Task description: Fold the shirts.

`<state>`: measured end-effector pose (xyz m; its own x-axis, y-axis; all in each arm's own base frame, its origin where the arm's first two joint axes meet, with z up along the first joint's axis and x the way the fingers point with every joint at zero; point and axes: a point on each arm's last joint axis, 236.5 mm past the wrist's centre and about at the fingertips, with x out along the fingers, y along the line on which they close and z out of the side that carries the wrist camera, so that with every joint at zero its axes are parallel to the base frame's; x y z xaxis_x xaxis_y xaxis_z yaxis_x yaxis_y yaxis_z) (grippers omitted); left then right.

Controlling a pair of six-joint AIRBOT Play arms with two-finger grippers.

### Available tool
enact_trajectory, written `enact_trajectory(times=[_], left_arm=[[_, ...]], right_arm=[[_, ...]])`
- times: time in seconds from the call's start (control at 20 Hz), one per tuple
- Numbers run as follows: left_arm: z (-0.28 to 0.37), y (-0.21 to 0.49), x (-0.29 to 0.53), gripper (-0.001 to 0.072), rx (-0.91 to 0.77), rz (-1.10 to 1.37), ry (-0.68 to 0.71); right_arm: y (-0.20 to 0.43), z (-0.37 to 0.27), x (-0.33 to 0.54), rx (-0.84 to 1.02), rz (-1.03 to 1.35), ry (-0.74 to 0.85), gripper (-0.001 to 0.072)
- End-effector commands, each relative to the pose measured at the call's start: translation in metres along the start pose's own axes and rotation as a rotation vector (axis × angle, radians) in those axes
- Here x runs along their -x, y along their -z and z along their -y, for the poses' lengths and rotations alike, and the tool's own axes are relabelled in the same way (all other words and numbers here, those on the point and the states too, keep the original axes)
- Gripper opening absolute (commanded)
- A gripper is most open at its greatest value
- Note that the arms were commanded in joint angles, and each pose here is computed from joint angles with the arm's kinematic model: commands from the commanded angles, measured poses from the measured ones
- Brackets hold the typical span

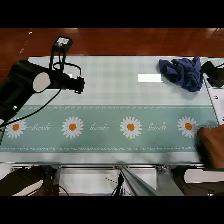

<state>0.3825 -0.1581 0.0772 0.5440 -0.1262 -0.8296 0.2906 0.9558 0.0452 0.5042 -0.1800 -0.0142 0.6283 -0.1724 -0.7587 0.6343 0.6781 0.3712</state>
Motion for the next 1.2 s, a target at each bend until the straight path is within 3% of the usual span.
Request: enact_trajectory(times=[0.0, 0.15, 0.2, 0.25, 0.3, 0.5, 0.75, 0.95, 1.15], left_arm=[[-0.001, 0.004, 0.000, 0.0684, -0.001, -0.019, -0.003], [-0.001, 0.006, 0.000, 0.0684, -0.001, -0.024, -0.004], [-0.001, 0.006, 0.000, 0.0684, -0.001, -0.024, -0.005], [-0.001, 0.006, 0.000, 0.0683, -0.001, -0.024, -0.005], [-0.001, 0.006, 0.000, 0.0684, -0.001, -0.024, -0.005], [0.000, 0.006, 0.005, 0.0684, -0.002, -0.032, -0.004], [0.013, -0.030, 0.067, 0.0683, -0.056, 0.028, 0.018], [0.021, -0.081, 0.166, 0.0683, -0.057, 0.246, 0.071], [0.014, -0.109, 0.283, 0.0684, -0.026, 0.518, 0.132]], right_arm=[[0.039, -0.004, -0.038, -0.030, -0.096, -0.010, 0.0608], [0.067, -0.017, -0.060, 0.016, -0.130, -0.021, 0.0602], [0.070, -0.023, -0.064, 0.026, -0.125, -0.030, 0.0526], [0.072, -0.029, -0.065, 0.035, -0.117, -0.041, 0.0253], [0.070, -0.036, -0.062, 0.039, -0.107, -0.054, 0.0034], [0.031, -0.084, 0.002, 0.151, 0.006, -0.166, 0.0030], [-0.021, -0.179, 0.200, 0.431, 0.318, -0.440, 0.0029], [-0.023, -0.213, 0.383, 0.462, 0.582, -0.670, 0.0029], [0.009, -0.213, 0.519, 0.396, 0.676, -0.949, 0.0028]])
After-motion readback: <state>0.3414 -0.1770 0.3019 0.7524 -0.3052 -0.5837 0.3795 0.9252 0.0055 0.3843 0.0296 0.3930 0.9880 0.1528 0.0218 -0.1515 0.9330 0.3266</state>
